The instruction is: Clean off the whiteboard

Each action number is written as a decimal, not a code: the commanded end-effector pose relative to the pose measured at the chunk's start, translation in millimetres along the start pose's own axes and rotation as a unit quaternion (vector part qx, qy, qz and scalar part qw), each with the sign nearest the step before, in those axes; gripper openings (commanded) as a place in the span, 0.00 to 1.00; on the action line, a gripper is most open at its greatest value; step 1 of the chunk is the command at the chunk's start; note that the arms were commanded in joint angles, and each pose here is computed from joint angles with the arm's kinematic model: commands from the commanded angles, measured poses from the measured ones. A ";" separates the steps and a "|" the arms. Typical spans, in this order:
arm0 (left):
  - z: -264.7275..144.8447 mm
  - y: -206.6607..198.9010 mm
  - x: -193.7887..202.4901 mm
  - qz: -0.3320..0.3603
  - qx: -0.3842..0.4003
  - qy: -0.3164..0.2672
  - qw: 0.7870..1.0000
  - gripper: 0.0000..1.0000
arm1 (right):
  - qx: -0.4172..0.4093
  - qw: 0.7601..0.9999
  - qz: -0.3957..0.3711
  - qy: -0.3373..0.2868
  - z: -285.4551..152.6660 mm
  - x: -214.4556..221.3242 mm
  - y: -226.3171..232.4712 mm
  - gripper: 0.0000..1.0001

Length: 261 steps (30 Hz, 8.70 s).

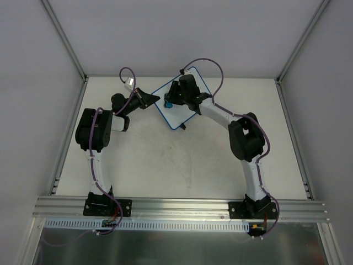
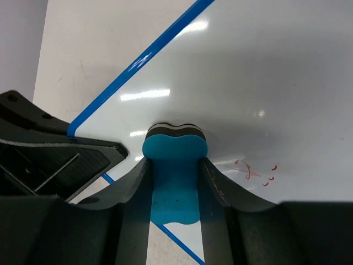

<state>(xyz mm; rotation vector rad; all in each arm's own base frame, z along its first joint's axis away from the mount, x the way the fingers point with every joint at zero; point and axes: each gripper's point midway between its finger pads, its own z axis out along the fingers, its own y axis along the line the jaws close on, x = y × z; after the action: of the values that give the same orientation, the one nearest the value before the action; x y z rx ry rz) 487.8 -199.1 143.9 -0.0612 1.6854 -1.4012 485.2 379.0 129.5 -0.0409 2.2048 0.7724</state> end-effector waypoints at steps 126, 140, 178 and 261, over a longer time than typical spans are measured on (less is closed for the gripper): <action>-5.4 -81.1 -10.5 0.141 0.160 -0.020 0.977 0.00 | 0.312 0.854 0.026 -0.415 -214.9 -236.5 -191.6 0.00; -5.4 -78.5 -14.4 0.134 0.156 -0.025 0.978 0.00 | 0.234 0.963 -0.126 0.054 -265.6 11.7 -161.7 0.00; -7.7 -81.2 -10.4 0.141 0.156 -0.023 0.977 0.00 | 0.239 0.943 -0.117 0.200 -203.3 135.2 -207.2 0.22; -241.8 -88.8 77.0 0.125 -0.210 -0.089 0.966 0.99 | 0.087 0.978 -0.083 -0.172 -337.3 76.7 -164.3 0.99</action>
<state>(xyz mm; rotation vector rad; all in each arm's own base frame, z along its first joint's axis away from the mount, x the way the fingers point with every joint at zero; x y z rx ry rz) 250.3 -89.8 179.0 -0.1929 1.6864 -0.8097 255.0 78.3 160.2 -0.0228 1.9316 0.4279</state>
